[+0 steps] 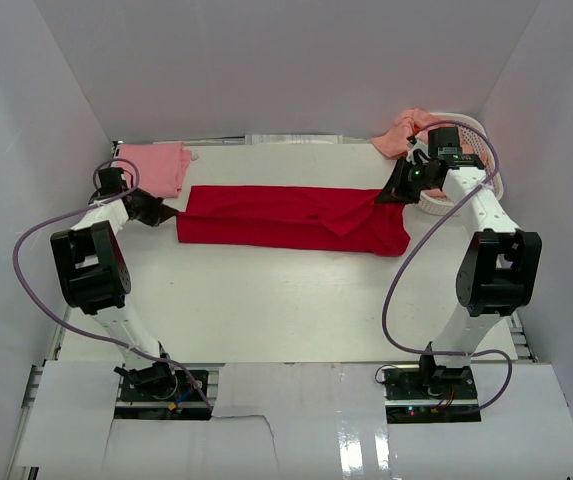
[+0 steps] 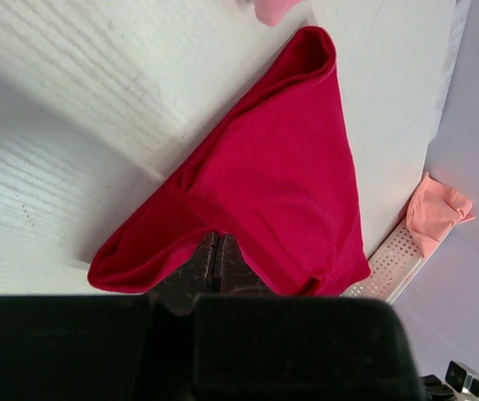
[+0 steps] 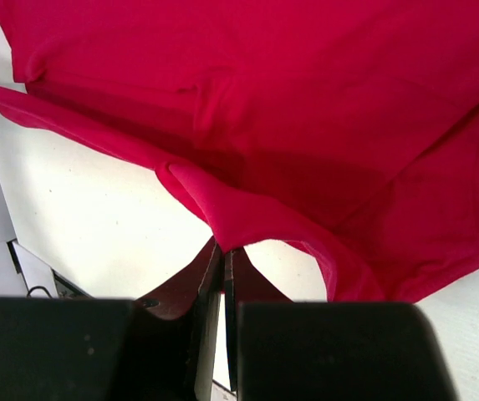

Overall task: Fold and stack the t-shirts
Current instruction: Fold the other side of the tshirt into a rectangle

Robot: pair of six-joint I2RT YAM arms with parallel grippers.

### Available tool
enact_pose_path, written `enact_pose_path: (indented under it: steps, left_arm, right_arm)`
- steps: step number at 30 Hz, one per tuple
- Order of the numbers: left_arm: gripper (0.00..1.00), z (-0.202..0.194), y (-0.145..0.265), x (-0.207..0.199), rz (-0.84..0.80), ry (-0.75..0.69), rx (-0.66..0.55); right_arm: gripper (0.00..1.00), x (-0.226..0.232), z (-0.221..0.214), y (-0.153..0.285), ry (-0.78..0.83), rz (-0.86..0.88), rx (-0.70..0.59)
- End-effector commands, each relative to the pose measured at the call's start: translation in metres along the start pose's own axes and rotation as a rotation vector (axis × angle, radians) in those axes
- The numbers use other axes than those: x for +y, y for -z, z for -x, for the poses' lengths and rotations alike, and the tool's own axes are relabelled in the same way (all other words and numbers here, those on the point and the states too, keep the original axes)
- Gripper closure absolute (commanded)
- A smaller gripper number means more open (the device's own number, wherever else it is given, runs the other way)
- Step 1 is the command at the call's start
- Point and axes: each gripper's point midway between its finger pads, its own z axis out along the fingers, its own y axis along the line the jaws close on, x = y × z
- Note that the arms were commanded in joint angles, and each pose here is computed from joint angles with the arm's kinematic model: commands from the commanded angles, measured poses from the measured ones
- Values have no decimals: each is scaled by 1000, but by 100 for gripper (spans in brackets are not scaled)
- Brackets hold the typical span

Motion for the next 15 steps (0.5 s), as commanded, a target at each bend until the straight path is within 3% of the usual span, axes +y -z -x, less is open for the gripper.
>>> enact_pose_path:
  steps: [1,15]
  left_arm:
    - [100,12,2,-16,-23,-33,-27]
    - [100,2,-26,-34,-5,-94,3]
  right_arm:
    - [92,5,18,2,9,14,-34]
    - [92,1,28,-9,-3,16,-32]
